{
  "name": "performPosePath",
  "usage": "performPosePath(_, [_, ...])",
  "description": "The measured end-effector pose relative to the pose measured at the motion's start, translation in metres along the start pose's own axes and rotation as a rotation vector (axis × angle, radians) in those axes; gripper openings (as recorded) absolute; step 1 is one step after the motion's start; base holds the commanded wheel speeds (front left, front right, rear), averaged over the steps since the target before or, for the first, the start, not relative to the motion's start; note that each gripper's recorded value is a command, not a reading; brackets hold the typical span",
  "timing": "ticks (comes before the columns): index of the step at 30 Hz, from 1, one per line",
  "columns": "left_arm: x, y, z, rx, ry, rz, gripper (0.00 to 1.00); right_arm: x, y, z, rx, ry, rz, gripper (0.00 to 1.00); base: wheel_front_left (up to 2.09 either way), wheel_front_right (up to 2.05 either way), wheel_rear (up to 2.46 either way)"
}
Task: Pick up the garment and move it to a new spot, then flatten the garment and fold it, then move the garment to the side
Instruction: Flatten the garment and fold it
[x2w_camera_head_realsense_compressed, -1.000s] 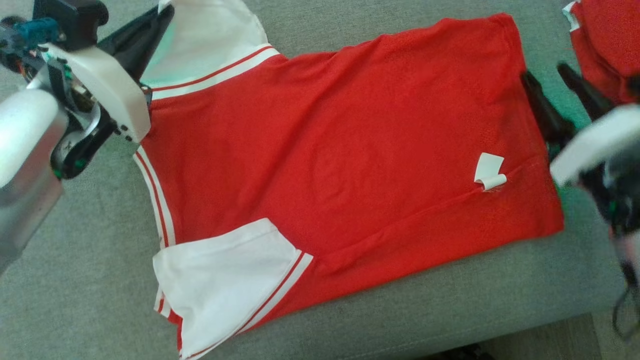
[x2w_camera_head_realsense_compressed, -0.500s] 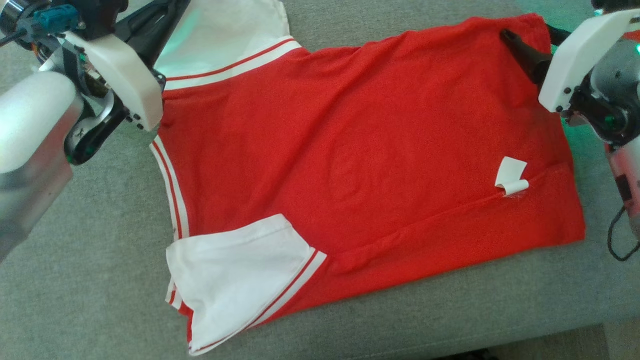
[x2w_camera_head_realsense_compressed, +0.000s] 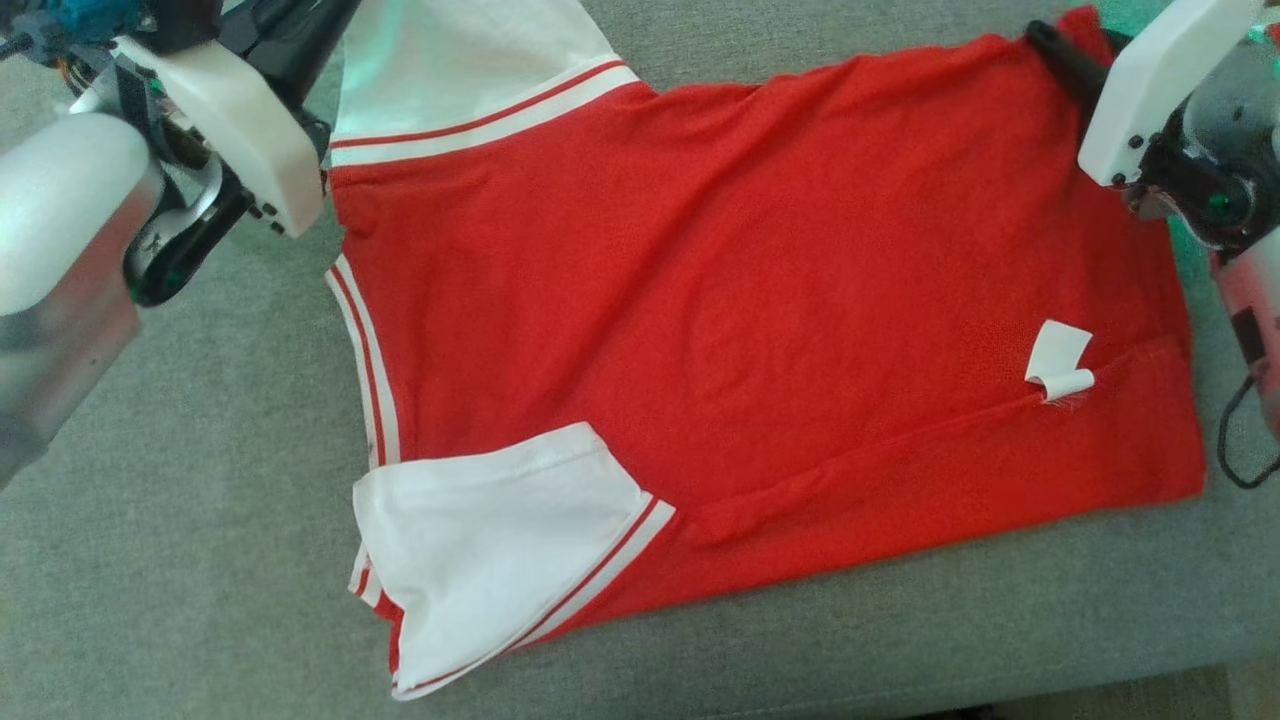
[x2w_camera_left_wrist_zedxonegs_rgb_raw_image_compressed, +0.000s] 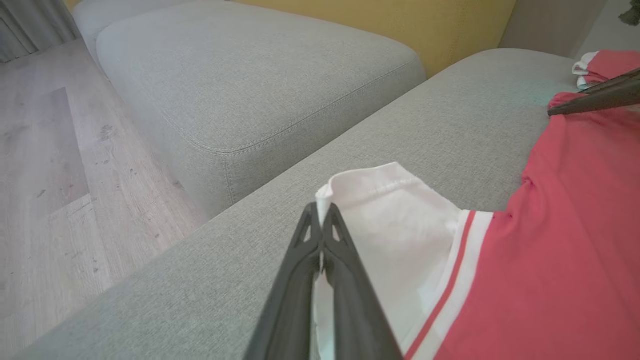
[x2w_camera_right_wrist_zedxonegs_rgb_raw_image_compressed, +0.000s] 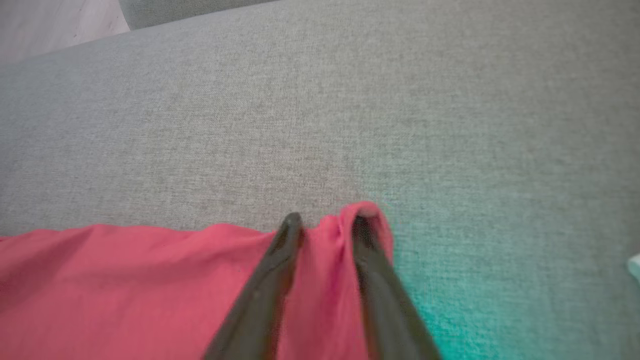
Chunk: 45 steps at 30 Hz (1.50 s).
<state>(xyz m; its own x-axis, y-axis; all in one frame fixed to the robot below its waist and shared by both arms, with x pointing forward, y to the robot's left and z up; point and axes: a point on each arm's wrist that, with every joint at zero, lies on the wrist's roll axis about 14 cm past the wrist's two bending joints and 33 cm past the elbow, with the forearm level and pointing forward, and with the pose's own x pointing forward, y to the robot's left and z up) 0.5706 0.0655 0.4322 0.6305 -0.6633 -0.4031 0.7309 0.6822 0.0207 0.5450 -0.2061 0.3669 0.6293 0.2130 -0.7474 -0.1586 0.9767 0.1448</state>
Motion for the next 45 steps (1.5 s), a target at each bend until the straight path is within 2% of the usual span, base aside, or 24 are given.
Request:
performPosePath(5, [0.000, 0.008, 0.005, 0.026, -0.034, 0.019, 0.00, -0.001, -0.008, 0.016, -0.008, -0.072, -0.022, 0.00, 0.00, 0.00, 0.00])
performPosePath(13, [-0.003, 0.041, 0.049, 0.140, -0.198, 0.110, 0.00, -0.015, -0.027, 0.068, 0.059, -0.311, -0.049, 0.00, 0.00, 0.00, 0.00])
performPosePath(19, [-0.008, 0.035, 0.079, 0.125, -0.287, 0.113, 0.00, -0.034, -0.035, 0.087, 0.112, -0.421, -0.040, 0.00, 0.00, 0.00, 0.00])
performPosePath(26, [-0.036, 0.004, 0.070, 0.061, -0.322, 0.068, 0.00, -0.050, -0.036, 0.051, 0.152, -0.423, -0.012, 0.00, 0.00, 0.00, 0.00])
performPosePath(35, [-0.088, -0.035, 0.038, -0.025, -0.316, 0.086, 0.00, -0.074, -0.026, 0.018, 0.177, -0.434, 0.031, 0.00, 0.00, 0.00, 0.00])
performPosePath(45, [-0.131, -0.105, -0.016, -0.115, -0.224, 0.047, 0.00, -0.095, -0.018, -0.037, 0.205, -0.395, 0.044, 0.00, 0.00, 0.00, 0.00])
